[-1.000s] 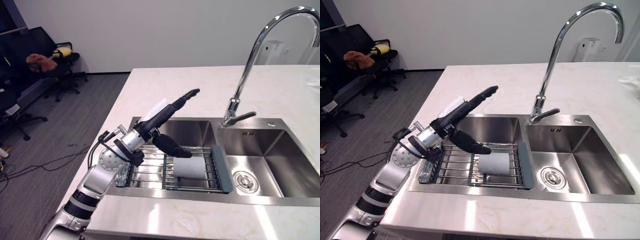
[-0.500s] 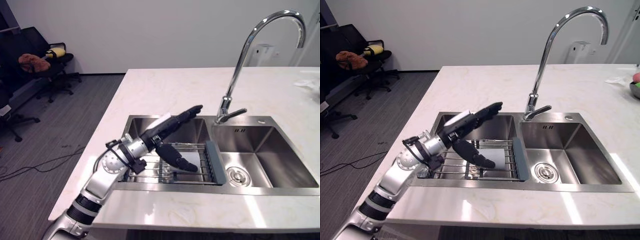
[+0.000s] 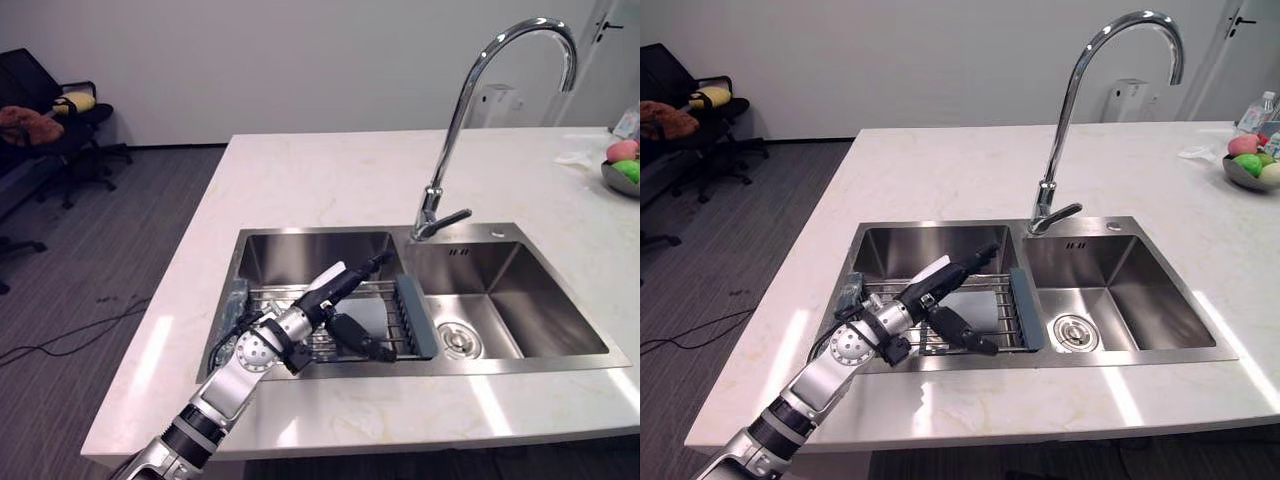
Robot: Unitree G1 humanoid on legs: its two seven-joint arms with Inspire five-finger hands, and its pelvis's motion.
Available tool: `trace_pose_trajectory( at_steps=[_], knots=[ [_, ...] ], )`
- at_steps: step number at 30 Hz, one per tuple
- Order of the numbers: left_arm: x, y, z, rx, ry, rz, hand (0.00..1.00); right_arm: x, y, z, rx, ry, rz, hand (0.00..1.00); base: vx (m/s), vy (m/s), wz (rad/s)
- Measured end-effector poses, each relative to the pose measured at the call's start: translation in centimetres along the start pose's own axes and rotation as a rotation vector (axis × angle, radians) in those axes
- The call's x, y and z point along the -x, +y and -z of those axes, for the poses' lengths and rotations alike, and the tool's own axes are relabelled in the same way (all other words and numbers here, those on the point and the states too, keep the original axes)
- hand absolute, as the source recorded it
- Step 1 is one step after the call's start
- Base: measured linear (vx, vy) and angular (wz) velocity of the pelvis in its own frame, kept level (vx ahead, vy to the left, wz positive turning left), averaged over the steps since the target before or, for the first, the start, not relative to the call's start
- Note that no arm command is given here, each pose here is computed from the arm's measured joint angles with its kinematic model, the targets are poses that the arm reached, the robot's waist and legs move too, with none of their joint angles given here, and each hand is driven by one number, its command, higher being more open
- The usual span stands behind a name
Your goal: Walk over to the sink, pick up the cup, carry it to the dishwasher, place the cup inside the dishwasher, then close the dishwasher door
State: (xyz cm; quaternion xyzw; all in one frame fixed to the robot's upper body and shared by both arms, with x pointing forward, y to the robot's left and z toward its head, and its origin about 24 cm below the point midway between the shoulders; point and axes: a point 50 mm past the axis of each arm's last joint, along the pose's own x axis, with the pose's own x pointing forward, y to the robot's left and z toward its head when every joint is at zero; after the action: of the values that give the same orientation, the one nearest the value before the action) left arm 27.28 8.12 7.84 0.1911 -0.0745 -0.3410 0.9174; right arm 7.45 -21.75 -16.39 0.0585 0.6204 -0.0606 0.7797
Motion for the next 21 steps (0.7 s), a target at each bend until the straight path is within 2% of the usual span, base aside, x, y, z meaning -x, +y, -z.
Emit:
trace_pose_trajectory(
  at_steps=[4, 14, 21],
  knots=[
    [-0.1, 0.1, 0.4, -0.057, 0.023, -0.075, 1.0, 0.0, 0.2, 0.0, -0.002, 0.004, 0.0, 1.0, -0.03, -0.016, -0.05],
    [-0.2, -0.3, 2.0, -0.22, 0.101, -0.097, 1.0, 0.0, 0.3, 0.0, 0.001, 0.0, -0.003, 1.0, -0.07, -0.031, -0.08],
    [-0.2, -0.3, 2.1, -0.407, 0.109, -0.138, 1.0, -0.1, 0.4, -0.2, 0.008, -0.009, 0.005, 1.0, -0.04, -0.036, -0.02]
  ],
)
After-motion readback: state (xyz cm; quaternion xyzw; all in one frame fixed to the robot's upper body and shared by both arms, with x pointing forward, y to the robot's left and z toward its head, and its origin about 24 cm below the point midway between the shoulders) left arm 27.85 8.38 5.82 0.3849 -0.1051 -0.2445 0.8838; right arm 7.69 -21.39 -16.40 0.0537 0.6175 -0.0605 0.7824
